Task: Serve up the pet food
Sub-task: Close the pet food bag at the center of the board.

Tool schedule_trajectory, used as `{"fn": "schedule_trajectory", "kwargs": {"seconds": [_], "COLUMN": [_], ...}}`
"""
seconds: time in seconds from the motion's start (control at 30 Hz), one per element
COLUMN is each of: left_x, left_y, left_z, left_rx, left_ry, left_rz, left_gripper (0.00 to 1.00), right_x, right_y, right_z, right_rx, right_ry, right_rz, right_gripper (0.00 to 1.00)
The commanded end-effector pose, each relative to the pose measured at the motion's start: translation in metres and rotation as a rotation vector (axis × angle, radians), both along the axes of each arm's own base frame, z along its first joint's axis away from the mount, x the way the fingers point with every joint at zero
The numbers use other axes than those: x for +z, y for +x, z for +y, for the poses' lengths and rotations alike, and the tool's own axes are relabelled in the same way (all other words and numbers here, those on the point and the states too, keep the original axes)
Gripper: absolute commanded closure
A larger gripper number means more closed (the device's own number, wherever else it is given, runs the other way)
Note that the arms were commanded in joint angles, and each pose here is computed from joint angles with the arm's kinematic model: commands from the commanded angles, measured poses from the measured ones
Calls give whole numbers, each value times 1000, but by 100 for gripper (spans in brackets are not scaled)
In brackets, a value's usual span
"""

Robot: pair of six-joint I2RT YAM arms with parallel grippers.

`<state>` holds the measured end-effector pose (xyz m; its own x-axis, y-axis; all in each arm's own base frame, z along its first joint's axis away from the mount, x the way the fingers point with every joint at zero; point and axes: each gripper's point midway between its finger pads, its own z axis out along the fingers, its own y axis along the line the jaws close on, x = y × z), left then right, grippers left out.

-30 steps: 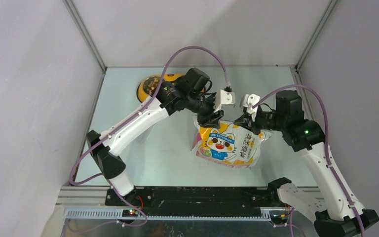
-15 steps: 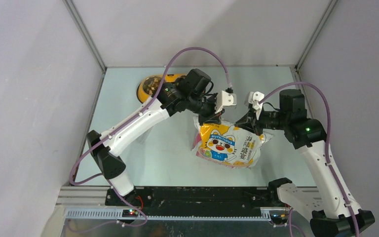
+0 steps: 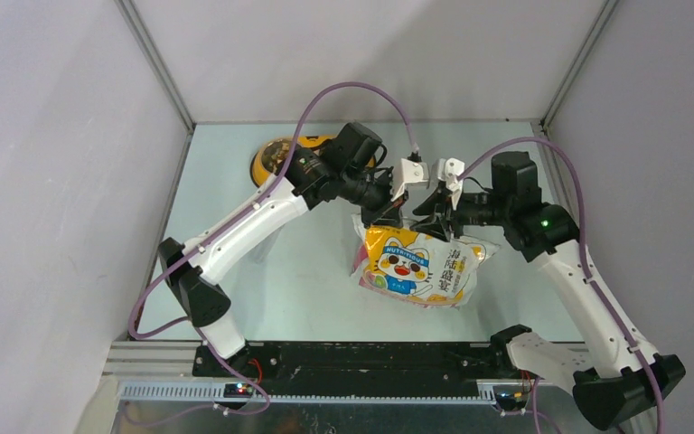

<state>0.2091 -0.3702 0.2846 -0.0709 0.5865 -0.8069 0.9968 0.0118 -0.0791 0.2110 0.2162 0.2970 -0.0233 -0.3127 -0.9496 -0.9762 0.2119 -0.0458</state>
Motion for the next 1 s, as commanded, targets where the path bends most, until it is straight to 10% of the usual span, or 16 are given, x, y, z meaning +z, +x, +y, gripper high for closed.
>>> {"fn": "schedule_trajectory", "kwargs": {"seconds": [0.0,0.43,0.73,0.97], "left_x": [60,65,60,62], "left_y": [-13,-12,-8,-8], "left_z": [-9,-10,-10,-9], "left_rx": [-52,-38,-24,-21], "left_ry": [-184,-193,-182,-184], "left_rz": [-26,-25,-31,-34], "left_gripper": [100,100,100,100], "right_x": [13,-6,-8,-17], "right_y": [8,2,-5,0], "right_z": [6,2,-12,-18], "right_rx": [-20,-16,-59,-86], "right_ry": [-4,-62,-102,-127], "right_rz": [-79,-90,-94,-67], "right_gripper": [60,95,63,99]}}
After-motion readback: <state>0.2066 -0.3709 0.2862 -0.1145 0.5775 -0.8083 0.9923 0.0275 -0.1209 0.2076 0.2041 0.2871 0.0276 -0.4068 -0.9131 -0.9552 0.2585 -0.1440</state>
